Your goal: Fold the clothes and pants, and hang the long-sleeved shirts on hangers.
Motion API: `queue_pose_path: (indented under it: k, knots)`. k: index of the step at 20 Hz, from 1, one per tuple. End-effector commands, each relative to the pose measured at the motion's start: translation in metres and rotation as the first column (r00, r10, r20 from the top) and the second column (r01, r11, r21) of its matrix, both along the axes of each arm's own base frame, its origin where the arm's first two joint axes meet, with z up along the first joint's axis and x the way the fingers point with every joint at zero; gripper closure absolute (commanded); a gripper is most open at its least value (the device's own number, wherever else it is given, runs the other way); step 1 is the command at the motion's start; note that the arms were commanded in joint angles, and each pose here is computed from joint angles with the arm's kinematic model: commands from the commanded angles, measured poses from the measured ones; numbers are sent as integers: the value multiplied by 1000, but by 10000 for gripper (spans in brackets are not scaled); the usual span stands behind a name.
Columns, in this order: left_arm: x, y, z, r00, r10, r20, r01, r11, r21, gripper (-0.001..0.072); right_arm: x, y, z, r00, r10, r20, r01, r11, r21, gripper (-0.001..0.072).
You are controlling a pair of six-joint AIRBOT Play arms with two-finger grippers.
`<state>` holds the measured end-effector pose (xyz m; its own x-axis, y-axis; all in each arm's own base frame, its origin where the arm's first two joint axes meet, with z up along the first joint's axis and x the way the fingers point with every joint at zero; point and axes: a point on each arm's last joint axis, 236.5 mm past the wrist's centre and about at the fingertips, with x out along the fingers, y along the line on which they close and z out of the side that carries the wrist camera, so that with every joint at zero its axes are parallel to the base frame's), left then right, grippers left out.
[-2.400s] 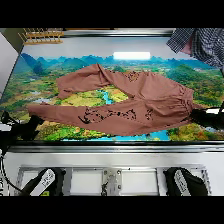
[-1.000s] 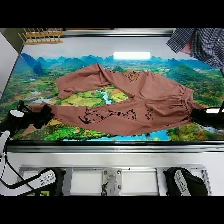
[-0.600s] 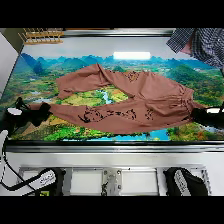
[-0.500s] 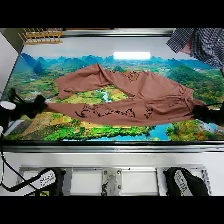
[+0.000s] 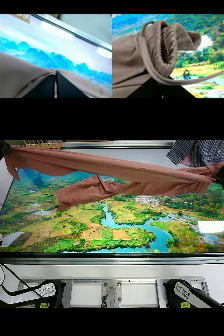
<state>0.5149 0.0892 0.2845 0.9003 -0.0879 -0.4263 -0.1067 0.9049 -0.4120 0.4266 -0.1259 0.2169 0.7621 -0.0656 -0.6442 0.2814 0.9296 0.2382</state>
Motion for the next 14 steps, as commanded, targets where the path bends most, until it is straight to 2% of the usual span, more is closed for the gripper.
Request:
queue_pose_path:
  k: [1, 3, 5, 8, 11, 14]
  knots:
    - [-31, 14, -52, 968, 16, -249, 28, 984, 176, 703, -11, -3, -28, 992, 42, -119, -48, 998, -48, 692]
    - [-59, 18, -122, 912, 41, -409, 48, 978, 205, 703, -32, 1, -81, 967, 65, -245, -75, 997, -31, 692]
    - [-98, 6, -199, 847, 18, -531, 81, 984, 161, 703, -69, 3, -145, 916, 74, -394, -92, 995, -27, 692]
    - [-192, -22, -312, 690, -41, -723, 141, 987, 78, 702, -135, 2, -220, 810, 59, -583, -110, 993, -51, 691]
    - [-268, -46, -371, 579, -106, -808, 216, 976, 26, 702, -179, 8, -254, 741, 59, -669, -126, 991, -52, 691]
    - [-296, -55, -381, 561, -126, -818, 248, 969, 21, 702, -190, 8, -253, 732, 52, -680, -128, 990, -61, 690]
